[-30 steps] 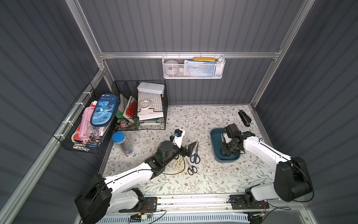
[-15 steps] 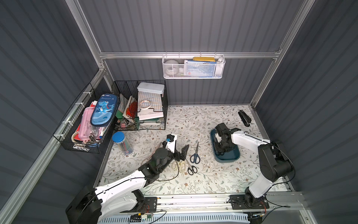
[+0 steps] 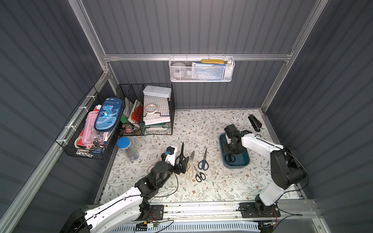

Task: Put the scissors into the storage box
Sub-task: Place the scissors in the storage box, then pick up the scissors from the center of the board.

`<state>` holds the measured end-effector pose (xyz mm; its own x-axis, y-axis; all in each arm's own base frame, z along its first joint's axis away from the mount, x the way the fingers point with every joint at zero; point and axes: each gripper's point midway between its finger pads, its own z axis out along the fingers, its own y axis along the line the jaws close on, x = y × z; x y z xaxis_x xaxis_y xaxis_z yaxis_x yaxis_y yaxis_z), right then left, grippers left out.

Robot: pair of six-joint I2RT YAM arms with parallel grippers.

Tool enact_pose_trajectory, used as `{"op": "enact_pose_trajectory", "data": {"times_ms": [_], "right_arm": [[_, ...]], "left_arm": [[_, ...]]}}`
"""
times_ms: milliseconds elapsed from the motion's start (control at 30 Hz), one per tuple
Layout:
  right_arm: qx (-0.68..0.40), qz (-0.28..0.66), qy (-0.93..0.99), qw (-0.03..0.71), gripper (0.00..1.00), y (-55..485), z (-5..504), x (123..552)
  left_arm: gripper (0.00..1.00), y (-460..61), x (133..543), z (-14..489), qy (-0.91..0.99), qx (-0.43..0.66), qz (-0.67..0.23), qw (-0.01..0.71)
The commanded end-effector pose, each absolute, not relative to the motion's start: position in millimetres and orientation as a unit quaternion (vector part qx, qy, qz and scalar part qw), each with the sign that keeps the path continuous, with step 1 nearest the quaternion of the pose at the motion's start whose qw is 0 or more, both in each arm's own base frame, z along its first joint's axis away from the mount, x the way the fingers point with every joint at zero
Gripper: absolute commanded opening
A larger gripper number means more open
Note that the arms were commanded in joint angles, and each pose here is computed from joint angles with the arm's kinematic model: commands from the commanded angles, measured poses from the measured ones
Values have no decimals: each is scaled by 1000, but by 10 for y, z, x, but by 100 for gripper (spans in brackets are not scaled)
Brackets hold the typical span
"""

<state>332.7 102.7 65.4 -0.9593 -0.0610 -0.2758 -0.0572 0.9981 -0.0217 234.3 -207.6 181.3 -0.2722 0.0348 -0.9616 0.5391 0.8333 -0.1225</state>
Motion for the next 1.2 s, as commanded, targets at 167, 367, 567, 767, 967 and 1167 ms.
{"op": "enact_pose_trajectory", "data": {"times_ms": [167, 367, 567, 767, 967, 1167], "right_arm": [[-19, 94, 974, 207, 44, 1591, 1367, 3142], [-71, 110, 981, 141, 42, 2449, 1015, 2839], [-68, 120, 989, 59, 38, 2892, 552, 2727], [-55, 83, 994, 35, 37, 2893, 318, 2667], [-31, 35, 999, 10, 31, 2763, 174, 2631], [-20, 36, 999, -1, 30, 2724, 226, 2547]], "left_arm": [[99, -2069, 2322, 1867, 757, 193, -221, 584], [99, -2097, 2346, 1813, 763, 195, -217, 576], [99, -2112, 2357, 1778, 768, 198, -213, 571], [99, -2079, 2349, 1798, 766, 193, -213, 575], [99, -2078, 2348, 1808, 765, 192, -214, 576], [99, -2095, 2358, 1795, 767, 193, -214, 573]]}}
